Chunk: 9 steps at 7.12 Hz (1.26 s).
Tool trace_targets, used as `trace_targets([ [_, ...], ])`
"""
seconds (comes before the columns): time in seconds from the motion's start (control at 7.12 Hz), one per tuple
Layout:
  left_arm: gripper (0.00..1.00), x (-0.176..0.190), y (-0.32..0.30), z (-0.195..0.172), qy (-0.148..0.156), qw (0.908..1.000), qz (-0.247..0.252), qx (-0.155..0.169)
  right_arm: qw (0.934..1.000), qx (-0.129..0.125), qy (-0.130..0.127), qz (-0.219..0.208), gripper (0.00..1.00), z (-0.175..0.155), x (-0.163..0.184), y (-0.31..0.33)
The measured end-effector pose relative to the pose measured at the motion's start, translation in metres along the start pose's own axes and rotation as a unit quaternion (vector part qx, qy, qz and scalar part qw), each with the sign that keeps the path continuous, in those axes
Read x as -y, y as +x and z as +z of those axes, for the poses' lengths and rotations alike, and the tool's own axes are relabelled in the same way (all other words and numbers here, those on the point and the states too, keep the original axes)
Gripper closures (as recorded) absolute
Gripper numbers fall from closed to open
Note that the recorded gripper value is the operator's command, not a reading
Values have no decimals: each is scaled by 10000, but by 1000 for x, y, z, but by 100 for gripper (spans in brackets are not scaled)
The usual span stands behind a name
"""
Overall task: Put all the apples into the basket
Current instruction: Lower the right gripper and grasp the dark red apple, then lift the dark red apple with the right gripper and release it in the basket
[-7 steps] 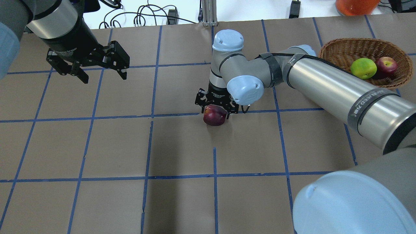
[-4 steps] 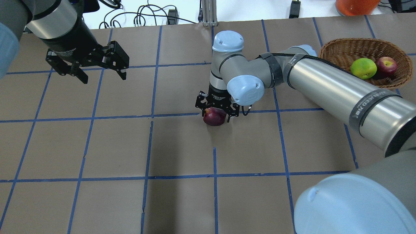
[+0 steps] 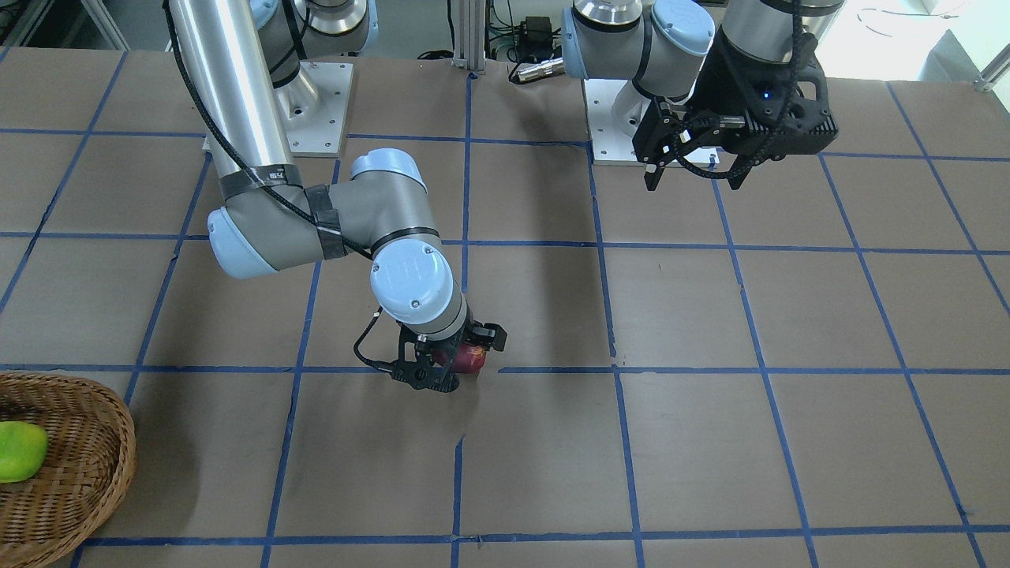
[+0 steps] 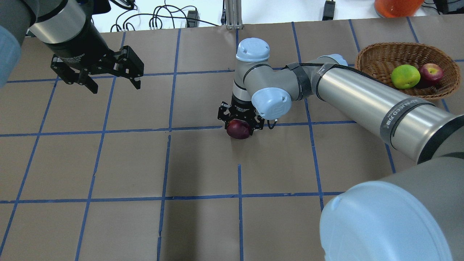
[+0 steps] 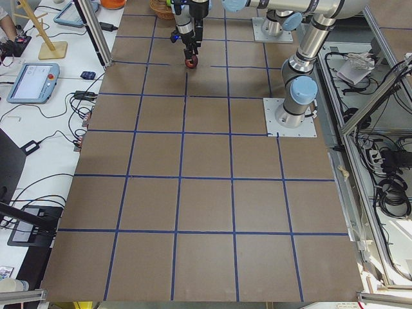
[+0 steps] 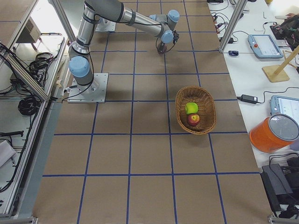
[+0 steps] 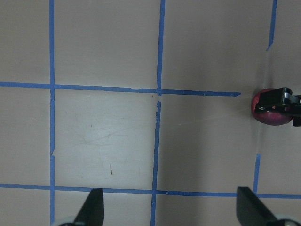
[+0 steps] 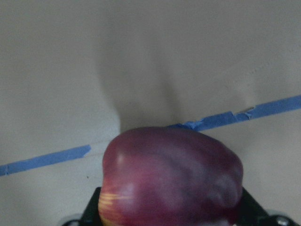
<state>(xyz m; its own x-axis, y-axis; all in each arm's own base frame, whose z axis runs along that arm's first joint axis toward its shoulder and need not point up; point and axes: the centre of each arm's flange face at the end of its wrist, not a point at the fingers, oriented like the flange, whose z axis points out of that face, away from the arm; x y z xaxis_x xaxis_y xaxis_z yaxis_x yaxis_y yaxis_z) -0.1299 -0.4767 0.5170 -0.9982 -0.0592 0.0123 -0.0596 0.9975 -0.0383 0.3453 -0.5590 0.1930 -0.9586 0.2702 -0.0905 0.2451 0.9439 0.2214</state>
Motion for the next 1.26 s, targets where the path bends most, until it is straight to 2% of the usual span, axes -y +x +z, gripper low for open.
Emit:
trace_targets([
  [0.28,0,0,0,0,2,10000,1,0,9998,75,172,-13,100,-15,4,-1],
  [0.56,0,0,0,-1,6,10000,0,-2,9991,108,402,117,100,-69,15,13],
  [0.84,0,0,0,-1,8,10000,-3,-7,9972,-248,605,364,100,-135,61,77],
  [1.12,0,1,0,0,5,10000,-10,-8,9938,-746,807,172,100,-184,129,200],
  [1.26,0,1,0,0,7,10000,-12,-8,9928,-845,843,94,100,-197,154,263],
])
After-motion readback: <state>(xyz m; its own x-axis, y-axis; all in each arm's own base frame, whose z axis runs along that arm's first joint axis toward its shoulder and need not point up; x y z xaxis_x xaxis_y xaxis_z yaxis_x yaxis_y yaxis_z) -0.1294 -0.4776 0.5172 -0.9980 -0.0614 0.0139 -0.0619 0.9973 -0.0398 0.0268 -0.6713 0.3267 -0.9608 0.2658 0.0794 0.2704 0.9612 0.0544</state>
